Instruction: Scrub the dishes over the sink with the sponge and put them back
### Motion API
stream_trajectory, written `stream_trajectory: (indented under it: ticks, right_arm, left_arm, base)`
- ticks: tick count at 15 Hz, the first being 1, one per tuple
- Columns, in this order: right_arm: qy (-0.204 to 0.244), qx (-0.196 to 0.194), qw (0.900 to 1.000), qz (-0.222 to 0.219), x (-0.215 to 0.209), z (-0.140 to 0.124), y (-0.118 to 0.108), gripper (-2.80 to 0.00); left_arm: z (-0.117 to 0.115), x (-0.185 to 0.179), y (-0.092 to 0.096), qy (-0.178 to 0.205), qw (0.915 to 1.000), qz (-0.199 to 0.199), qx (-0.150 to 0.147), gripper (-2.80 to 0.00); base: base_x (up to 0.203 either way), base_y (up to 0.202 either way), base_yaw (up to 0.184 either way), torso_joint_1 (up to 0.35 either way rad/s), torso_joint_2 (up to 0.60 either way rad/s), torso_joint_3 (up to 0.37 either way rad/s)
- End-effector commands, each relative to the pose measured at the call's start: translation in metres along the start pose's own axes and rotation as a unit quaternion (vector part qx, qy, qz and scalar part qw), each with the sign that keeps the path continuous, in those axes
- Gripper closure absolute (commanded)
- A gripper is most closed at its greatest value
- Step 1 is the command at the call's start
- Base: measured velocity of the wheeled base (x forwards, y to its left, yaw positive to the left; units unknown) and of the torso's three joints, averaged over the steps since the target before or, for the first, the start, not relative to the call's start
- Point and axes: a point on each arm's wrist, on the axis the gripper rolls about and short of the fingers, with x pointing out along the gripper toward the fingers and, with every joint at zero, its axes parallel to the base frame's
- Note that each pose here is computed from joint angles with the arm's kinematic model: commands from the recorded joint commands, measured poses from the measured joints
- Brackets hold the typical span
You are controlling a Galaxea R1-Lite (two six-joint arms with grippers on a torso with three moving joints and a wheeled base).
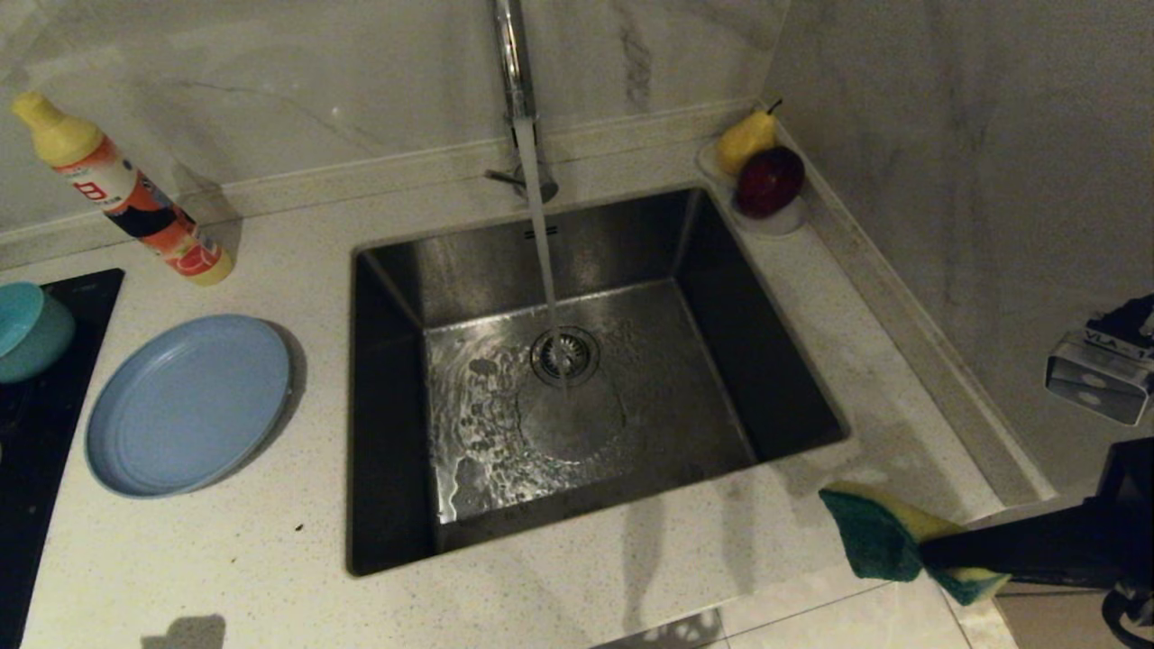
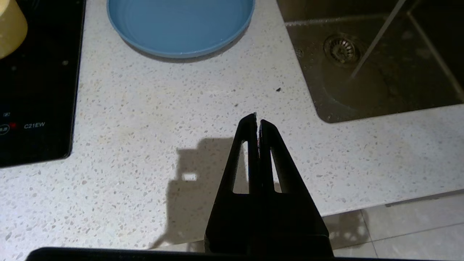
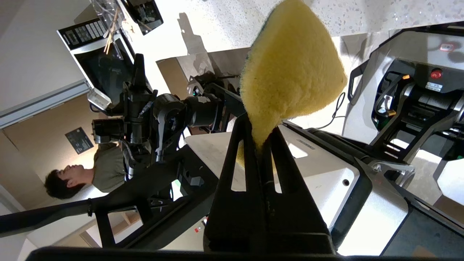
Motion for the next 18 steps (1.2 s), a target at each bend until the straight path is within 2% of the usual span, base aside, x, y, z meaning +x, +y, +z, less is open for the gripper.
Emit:
stream_trajectory:
  ticks: [1,2,4,5,8,9,11,13,17,18]
  right_arm:
    - [-0.002,-0.007,1.0,0.004,-0.004,-0.003,0.001,0.0]
    - [-0.007,-0.018,1.0,-0.002,-0.004,-0.005,0.0,0.0]
    - [-0.033,-0.043,0.997,-0.048,-0.003,-0.005,-0.004,0.0]
    - [-0.042,-0.063,0.995,-0.058,-0.004,-0.005,-0.001,0.0]
    - [-0.066,-0.127,0.988,-0.059,-0.016,-0.008,0.011,0.0]
    - [-0.069,-0.156,0.983,-0.071,-0.018,-0.01,0.012,0.0]
    - [-0.073,-0.218,0.965,-0.126,-0.016,-0.012,0.008,0.0]
    - [-0.071,-0.25,0.952,-0.16,-0.012,-0.015,0.003,0.0]
    - [-0.071,-0.307,0.928,-0.197,-0.011,-0.025,0.0,0.0]
    - [-0.078,-0.318,0.915,-0.235,-0.008,-0.028,-0.006,0.0]
  left_arm:
    - [-0.01,0.002,0.0,0.012,0.9999,0.001,-0.001,0.0]
    - [-0.01,0.002,0.0,0.012,0.9999,0.0,-0.001,0.0]
    - [-0.01,0.002,0.0,0.012,0.9999,0.001,-0.001,0.0]
    - [-0.01,0.002,0.0,0.012,0.9999,0.001,-0.001,0.0]
    - [-0.01,0.002,0.0,0.012,0.9999,0.0,-0.001,0.0]
    - [-0.01,0.002,0.0,0.012,0.9999,0.001,-0.001,0.0]
    - [-0.01,0.002,0.0,0.012,0.9999,0.001,-0.001,0.0]
    - [-0.01,0.002,0.0,0.012,0.9999,0.0,-0.001,0.0]
    - [-0.01,0.002,0.0,0.012,0.9999,0.0,-0.001,0.0]
    - [-0.01,0.002,0.0,0.012,0.9999,0.001,-0.001,0.0]
  base:
    - [0.0,0.0,0.0,0.0,0.0,0.0]
    - [0.0,0.0,0.0,0.0,0.0,0.0]
    - [0.0,0.0,0.0,0.0,0.0,0.0]
    - [0.0,0.0,0.0,0.0,0.0,0.0]
    - [0.0,0.0,0.0,0.0,0.0,0.0]
    - [0.0,0.0,0.0,0.0,0.0,0.0]
    - [0.0,0.0,0.0,0.0,0.0,0.0]
    - [0.0,0.0,0.0,0.0,0.0,0.0]
    - [0.0,0.0,0.0,0.0,0.0,0.0]
    - [0.0,0.0,0.0,0.0,0.0,0.0]
